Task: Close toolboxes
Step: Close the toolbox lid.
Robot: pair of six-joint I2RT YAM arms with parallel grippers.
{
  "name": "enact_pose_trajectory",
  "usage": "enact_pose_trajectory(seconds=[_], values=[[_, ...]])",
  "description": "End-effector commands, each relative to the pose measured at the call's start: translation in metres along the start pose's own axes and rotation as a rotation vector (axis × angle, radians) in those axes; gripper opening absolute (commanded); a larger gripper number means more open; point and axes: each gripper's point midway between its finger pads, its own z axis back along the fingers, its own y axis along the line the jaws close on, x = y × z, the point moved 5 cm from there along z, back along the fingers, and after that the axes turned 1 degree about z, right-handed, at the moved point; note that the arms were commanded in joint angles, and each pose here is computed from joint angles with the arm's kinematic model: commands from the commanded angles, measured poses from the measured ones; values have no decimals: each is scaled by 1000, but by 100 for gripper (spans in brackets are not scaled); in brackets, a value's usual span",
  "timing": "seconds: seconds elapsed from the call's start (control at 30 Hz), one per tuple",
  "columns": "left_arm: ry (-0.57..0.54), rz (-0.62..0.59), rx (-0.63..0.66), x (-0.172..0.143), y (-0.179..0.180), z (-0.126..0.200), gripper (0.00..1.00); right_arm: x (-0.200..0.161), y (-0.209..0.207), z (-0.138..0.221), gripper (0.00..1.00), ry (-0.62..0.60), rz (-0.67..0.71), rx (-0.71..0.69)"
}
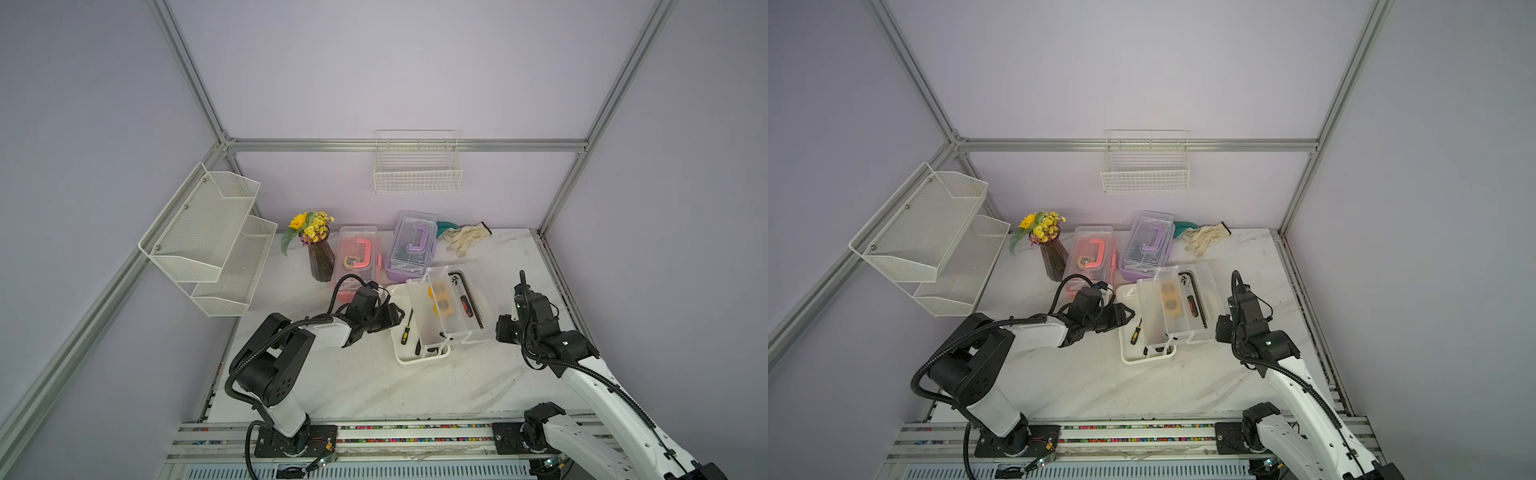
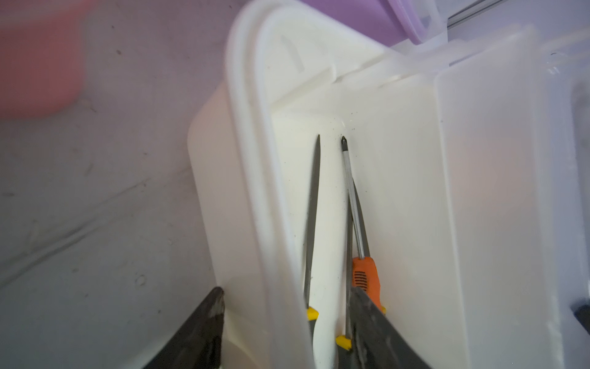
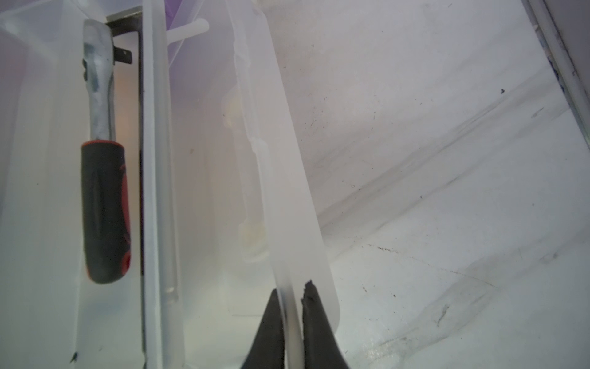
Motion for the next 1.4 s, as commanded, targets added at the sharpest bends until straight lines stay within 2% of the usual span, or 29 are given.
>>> enact_pose_trajectory(seconds=[0.0, 0.23, 0.43, 0.67, 0.93, 1.13, 1.37], values=[[13, -38, -158, 5, -48, -5, 62, 41, 39, 30, 2, -172, 11, 192], [19, -40, -168, 0, -52, -8, 62, 54, 75, 38, 2, -212, 115, 237], [26, -42, -174, -2, -53, -9, 62, 60, 123, 49, 2, -247, 206, 311], [21, -47, -177, -3, -53, -5, 63, 36, 178, 44, 4, -247, 396, 237], [27, -35, -169, -8, -46, 2, 64, -4, 215, 32, 9, -237, 480, 229], [27, -17, -147, -12, -34, 12, 66, -31, 246, 33, 10, -255, 471, 328], [38, -12, -127, -17, -27, 29, 72, -50, 258, 25, 11, -247, 478, 342]])
